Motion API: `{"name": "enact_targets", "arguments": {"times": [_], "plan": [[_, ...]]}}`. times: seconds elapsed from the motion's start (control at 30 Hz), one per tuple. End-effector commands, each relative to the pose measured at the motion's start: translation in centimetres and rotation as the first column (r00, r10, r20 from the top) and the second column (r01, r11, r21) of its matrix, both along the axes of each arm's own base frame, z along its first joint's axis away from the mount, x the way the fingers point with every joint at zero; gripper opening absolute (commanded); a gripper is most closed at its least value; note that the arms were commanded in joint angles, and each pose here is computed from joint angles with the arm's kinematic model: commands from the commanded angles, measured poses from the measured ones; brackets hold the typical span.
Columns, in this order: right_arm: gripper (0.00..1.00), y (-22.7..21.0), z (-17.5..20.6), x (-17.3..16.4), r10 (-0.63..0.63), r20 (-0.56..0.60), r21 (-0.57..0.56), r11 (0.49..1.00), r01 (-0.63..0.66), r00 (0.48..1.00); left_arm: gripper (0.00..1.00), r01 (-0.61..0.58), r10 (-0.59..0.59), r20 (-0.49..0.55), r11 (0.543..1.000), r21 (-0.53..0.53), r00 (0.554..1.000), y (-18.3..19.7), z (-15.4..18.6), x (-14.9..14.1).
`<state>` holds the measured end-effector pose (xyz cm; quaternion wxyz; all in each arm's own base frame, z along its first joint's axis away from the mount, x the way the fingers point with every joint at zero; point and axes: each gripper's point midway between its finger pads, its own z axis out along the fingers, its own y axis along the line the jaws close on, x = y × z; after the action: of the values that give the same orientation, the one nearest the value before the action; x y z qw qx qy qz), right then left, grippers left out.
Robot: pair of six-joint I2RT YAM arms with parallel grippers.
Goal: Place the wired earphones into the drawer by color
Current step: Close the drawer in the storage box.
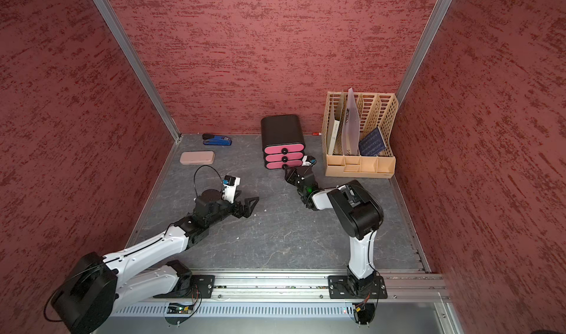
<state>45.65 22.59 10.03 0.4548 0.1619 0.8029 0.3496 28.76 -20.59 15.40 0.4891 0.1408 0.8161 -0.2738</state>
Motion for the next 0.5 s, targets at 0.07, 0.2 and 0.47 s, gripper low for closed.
{"name": "enact_targets", "arguments": {"times": [0.07,0.2,0.47], "plan": [[0.52,-2.1,2.6,-2.9,0.078,0.031,-0.061,0.995,-0.076,0.996,1.0,-0.021,0.022,0.15,1.0,-0.004,0.988,1.1,2.4,0.0],[0.55,-3.8,4.3,-5.4,0.124,0.052,-0.156,0.981,-0.114,0.991,1.0,-0.022,0.019,0.255,1.0,0.01,0.967,1.8,3.5,-0.7],[0.65,-9.0,6.9,-9.7,0.084,0.02,-0.471,0.88,-0.065,0.996,1.0,-0.263,0.24,0.332,0.965,0.025,0.912,6.2,5.2,0.5]]}}
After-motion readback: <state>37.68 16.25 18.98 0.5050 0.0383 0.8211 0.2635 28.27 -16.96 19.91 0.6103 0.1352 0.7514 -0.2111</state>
